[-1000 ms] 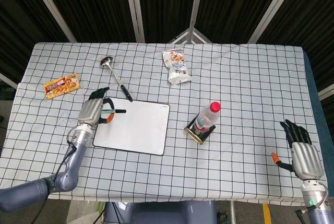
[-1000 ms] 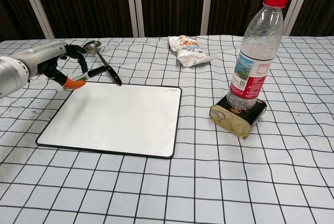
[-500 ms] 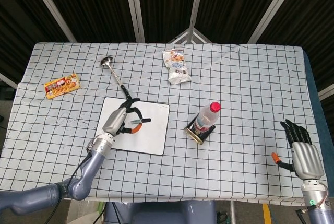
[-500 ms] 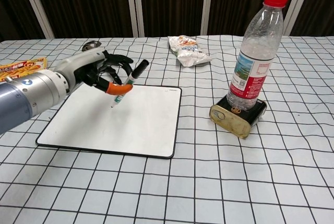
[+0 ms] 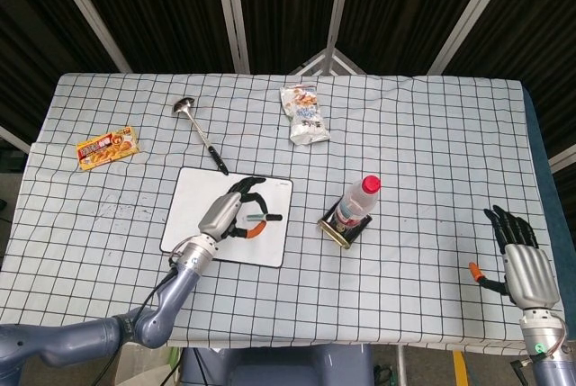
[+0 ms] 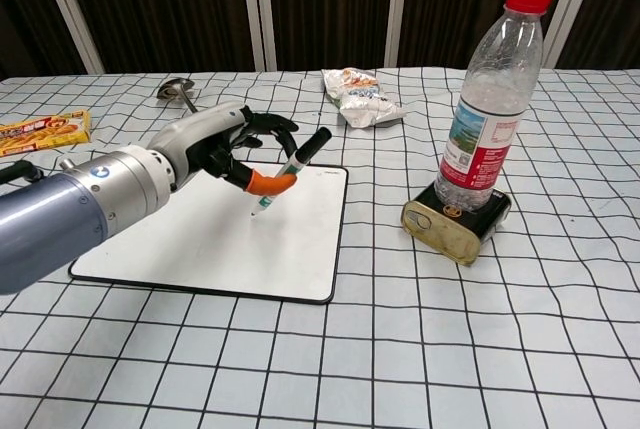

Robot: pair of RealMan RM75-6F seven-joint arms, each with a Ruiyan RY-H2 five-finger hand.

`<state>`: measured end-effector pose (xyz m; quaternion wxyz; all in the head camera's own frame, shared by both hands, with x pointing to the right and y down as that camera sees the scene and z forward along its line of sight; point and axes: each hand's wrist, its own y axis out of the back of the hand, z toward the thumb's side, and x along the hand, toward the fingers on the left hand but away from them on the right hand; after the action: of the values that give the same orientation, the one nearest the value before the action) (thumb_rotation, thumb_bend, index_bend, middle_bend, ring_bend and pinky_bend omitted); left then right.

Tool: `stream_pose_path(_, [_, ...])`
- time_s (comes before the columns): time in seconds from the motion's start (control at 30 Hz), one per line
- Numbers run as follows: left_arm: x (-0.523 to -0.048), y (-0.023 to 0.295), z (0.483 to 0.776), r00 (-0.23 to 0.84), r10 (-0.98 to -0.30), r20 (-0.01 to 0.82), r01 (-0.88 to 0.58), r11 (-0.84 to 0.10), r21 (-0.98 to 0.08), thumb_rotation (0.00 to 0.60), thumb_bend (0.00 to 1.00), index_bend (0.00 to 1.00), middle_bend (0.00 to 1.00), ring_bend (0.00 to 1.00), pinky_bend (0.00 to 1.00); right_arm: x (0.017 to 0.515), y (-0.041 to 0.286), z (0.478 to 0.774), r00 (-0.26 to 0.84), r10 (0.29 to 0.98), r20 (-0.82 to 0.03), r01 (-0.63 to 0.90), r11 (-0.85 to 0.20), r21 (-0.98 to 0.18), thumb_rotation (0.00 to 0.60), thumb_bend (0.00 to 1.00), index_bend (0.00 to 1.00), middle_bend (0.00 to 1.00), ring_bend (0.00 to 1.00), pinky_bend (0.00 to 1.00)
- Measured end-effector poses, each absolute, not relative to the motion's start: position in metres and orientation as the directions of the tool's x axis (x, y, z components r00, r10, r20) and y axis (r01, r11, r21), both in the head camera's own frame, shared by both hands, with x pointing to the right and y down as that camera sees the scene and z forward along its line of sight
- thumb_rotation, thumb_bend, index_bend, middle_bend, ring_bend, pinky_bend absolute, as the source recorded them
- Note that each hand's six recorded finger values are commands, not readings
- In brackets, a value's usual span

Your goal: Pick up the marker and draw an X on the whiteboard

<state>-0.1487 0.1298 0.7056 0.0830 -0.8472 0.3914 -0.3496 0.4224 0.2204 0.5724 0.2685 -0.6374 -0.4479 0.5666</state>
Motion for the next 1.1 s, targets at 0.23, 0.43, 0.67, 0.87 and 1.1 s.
stream_pose_path(0.23, [-0.1479, 0.1305, 0.7059, 0.448, -0.722, 0.528, -0.607, -0.679, -0.412, 0.600, 0.56, 0.68, 0.09, 0.00, 0.00, 0.4222, 0.2205, 0.5724, -0.043, 0.874, -0.484, 0.268, -0.456, -0.848, 0.600, 0.31, 0.00, 0.00, 0.00, 0.00])
stream_pose_path(0.43, [-0.1468, 0.1338, 0.7068, 0.458, -0.714, 0.529, -0.591, -0.690, -0.419, 0.600, 0.56, 0.68, 0.09, 0.00, 0.00, 0.4220, 0.2208, 0.5722, -0.042, 0.874, -0.484, 0.268, -0.456, -0.849, 0.600, 0.31, 0.00, 0.00, 0.00, 0.00])
stream_pose_path(0.67, [-0.1472, 0.1342, 0.7078, 0.462, -0.711, 0.529, -0.584, -0.694, -0.422, 0.600, 0.56, 0.68, 0.09, 0.00, 0.00, 0.4222, 0.2208, 0.5726, -0.043, 0.873, -0.485, 0.268, -0.458, -0.848, 0.600, 0.31, 0.00, 0.00, 0.00, 0.00])
stream_pose_path(0.87, [-0.1466, 0.1347, 0.7090, 0.470, -0.707, 0.528, -0.571, -0.700, -0.429, 0.600, 0.56, 0.68, 0.09, 0.00, 0.00, 0.4225, 0.2206, 0.5726, -0.044, 0.873, -0.485, 0.268, -0.458, -0.848, 0.600, 0.31, 0.00, 0.00, 0.00, 0.00])
stream_pose_path(1.1, [-0.1508, 0.1333, 0.7135, 0.475, -0.704, 0.528, -0.533, -0.707, -0.465, 0.600, 0.56, 0.68, 0.10, 0.00, 0.00, 0.4223, 0.2207, 0.5728, -0.043, 0.873, -0.487, 0.269, -0.459, -0.847, 0.600, 0.31, 0.00, 0.00, 0.00, 0.00])
